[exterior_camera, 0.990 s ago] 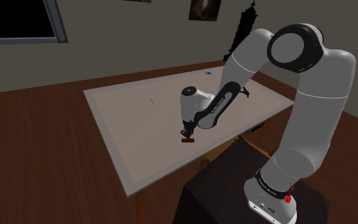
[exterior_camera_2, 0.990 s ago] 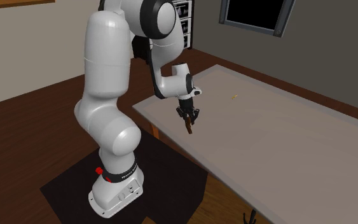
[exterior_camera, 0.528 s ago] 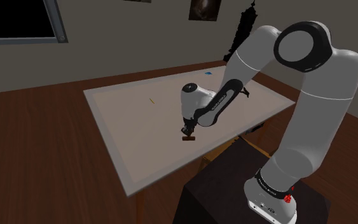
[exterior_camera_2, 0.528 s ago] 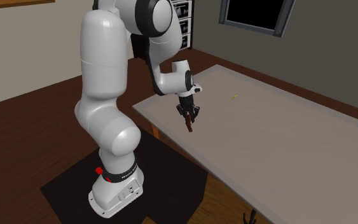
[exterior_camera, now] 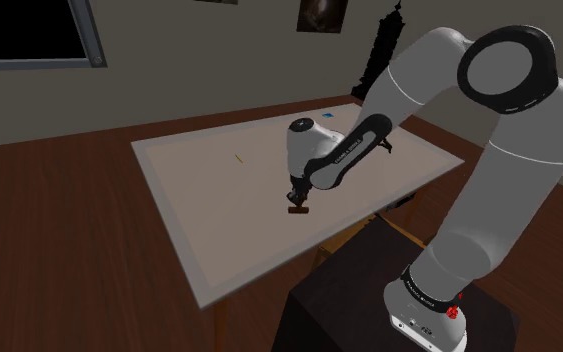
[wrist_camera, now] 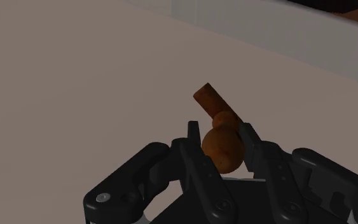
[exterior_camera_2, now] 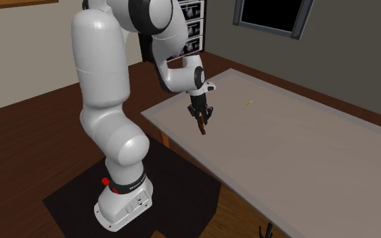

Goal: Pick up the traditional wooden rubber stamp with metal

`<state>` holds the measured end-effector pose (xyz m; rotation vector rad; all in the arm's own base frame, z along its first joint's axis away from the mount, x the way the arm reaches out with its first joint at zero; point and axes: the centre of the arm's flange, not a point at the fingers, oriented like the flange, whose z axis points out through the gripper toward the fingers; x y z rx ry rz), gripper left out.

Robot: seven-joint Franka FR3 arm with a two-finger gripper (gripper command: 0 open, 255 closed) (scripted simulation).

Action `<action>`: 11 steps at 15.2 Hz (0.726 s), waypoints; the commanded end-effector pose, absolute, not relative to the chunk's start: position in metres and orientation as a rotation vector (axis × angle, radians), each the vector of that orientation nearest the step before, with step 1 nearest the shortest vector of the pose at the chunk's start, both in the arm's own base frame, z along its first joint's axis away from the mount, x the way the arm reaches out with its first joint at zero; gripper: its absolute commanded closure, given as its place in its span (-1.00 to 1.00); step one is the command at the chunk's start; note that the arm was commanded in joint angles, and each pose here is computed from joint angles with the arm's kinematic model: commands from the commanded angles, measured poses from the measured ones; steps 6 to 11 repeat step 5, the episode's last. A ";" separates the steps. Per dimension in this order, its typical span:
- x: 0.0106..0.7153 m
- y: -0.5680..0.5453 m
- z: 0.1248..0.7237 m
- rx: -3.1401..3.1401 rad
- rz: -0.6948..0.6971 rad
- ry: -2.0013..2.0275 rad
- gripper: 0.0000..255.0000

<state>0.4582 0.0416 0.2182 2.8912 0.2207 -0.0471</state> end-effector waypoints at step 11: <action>0.459 0.042 0.241 2.891 -0.048 0.221 1.00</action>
